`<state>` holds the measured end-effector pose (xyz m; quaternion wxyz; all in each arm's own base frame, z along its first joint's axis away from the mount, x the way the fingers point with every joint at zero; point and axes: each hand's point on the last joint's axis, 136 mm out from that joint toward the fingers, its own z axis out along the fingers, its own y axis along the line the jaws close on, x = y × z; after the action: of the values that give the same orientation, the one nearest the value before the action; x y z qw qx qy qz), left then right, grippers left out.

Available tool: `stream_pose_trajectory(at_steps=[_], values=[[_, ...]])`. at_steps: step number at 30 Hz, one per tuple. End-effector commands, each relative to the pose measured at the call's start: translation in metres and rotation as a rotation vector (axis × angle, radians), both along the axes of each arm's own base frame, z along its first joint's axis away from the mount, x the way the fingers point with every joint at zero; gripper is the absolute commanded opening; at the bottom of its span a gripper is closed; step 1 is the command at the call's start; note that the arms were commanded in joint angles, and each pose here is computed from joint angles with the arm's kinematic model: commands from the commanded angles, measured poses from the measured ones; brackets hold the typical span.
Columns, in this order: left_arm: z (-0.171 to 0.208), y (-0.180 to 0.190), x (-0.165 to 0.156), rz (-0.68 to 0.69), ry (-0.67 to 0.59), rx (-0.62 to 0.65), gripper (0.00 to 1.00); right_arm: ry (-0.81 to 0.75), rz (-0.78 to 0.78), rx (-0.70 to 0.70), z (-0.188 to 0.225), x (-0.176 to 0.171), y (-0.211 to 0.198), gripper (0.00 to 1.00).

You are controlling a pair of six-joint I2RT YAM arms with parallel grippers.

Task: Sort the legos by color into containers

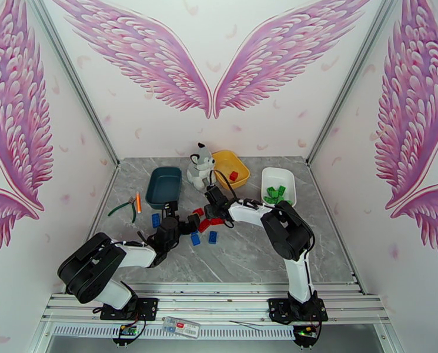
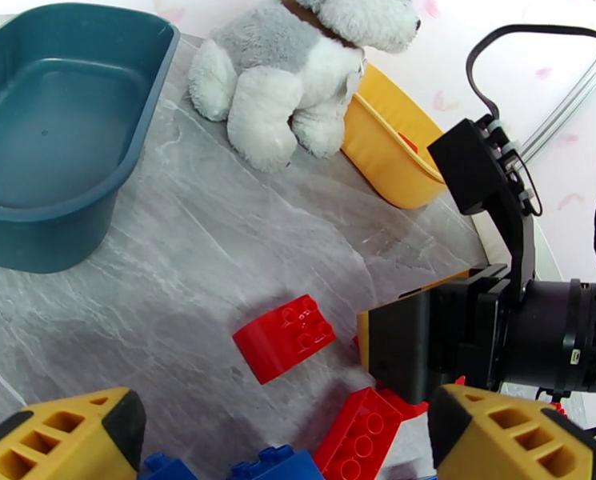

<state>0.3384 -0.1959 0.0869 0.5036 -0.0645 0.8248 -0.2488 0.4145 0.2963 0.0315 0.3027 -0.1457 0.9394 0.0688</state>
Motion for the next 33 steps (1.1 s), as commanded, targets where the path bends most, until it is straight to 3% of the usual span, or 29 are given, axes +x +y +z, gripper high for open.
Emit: stream_pose_trajectory(at_steps=[1, 9, 17, 24, 33], values=[[0.001, -0.002, -0.002, -0.011, -0.006, -0.002, 0.99, -0.013, -0.007, 0.011, 0.004, -0.002, 0.002, 0.49], [0.008, -0.026, 0.003, -0.063, -0.016, 0.008, 0.99, -0.057, -0.037, 0.054, 0.026, -0.003, -0.005, 0.31], [0.038, -0.063, 0.022, -0.129, -0.067, -0.011, 0.99, -0.090, -0.097, 0.192, 0.065, 0.011, -0.024, 0.22], [0.068, -0.101, 0.045, -0.222, -0.101, 0.009, 0.99, -0.097, -0.216, 0.343, 0.088, 0.051, -0.056, 0.19], [0.092, -0.125, 0.081, -0.226, -0.105, 0.093, 0.99, -0.075, -0.335, 0.612, 0.099, 0.123, -0.091, 0.19]])
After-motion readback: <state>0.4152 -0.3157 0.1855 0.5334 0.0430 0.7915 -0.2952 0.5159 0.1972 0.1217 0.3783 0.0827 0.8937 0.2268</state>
